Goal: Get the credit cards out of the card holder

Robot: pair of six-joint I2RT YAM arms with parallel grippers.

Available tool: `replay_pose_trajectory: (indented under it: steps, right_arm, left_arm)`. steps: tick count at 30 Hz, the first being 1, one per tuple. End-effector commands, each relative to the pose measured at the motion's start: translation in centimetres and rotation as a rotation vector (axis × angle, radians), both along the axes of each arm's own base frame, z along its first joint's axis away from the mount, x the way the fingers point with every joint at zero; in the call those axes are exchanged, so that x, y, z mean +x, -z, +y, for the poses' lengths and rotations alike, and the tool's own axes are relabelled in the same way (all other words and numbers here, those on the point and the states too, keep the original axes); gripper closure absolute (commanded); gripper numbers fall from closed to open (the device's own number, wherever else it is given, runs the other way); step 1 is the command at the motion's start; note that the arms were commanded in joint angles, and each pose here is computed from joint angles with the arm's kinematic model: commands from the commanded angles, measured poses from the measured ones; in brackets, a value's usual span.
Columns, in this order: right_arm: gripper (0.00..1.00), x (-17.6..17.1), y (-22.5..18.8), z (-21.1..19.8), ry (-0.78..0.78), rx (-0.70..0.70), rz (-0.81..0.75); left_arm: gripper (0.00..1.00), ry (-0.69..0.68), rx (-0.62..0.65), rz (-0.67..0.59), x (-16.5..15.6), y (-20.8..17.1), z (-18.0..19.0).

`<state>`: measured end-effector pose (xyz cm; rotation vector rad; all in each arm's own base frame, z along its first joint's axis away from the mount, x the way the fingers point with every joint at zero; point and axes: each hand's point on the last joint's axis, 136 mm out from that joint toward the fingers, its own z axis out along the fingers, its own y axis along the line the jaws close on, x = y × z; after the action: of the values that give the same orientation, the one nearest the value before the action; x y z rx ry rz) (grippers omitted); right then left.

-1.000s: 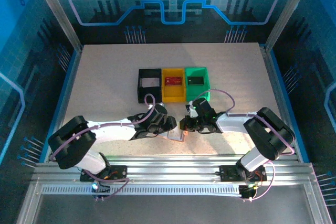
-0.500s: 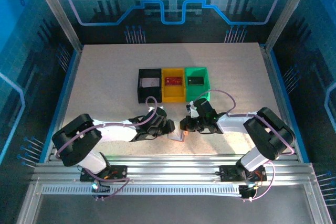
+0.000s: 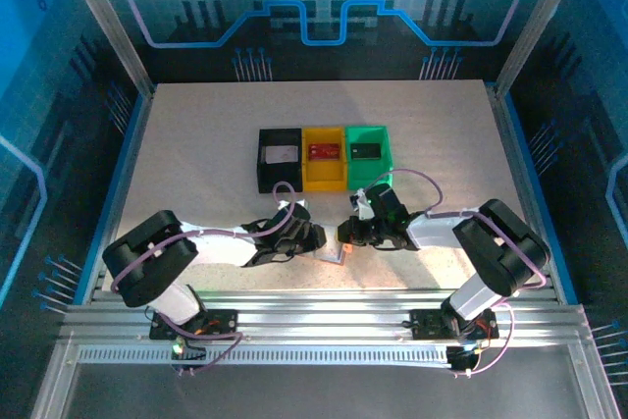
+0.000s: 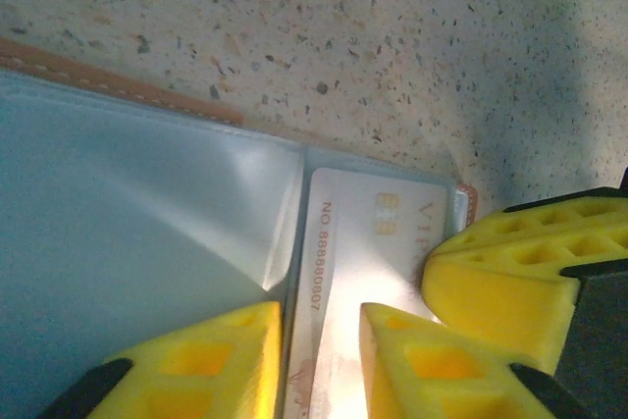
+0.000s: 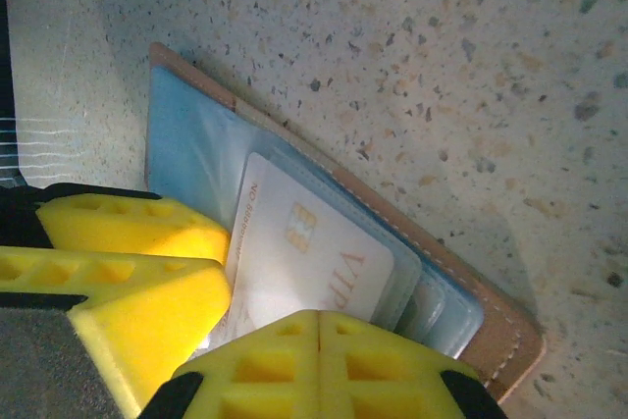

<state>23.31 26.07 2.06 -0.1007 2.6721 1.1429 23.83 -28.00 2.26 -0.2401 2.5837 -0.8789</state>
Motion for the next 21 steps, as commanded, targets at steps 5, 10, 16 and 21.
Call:
replay_pose_trajectory:
  steps: [5,10,16,21]
  right_arm:
    - [1.00,-2.0,4.6,-2.7,0.024,-0.130,0.103]
    - [1.00,-2.1,5.0,-2.8,0.028,-0.131,0.109]
    - [1.00,-2.2,5.3,-2.9,0.026,-0.131,0.114]
    - [1.00,-2.3,5.5,-3.0,0.027,-0.134,0.119]
  left_arm:
    - [0.80,0.035,-0.017,0.023,-0.9,1.9,0.1]
    - [0.81,0.041,-0.050,0.005,-0.9,1.4,-0.1]
    - [0.86,0.043,-0.104,-0.015,-0.8,0.8,-0.5]
    - [0.90,0.028,-0.146,-0.028,-0.6,0.3,-0.5]
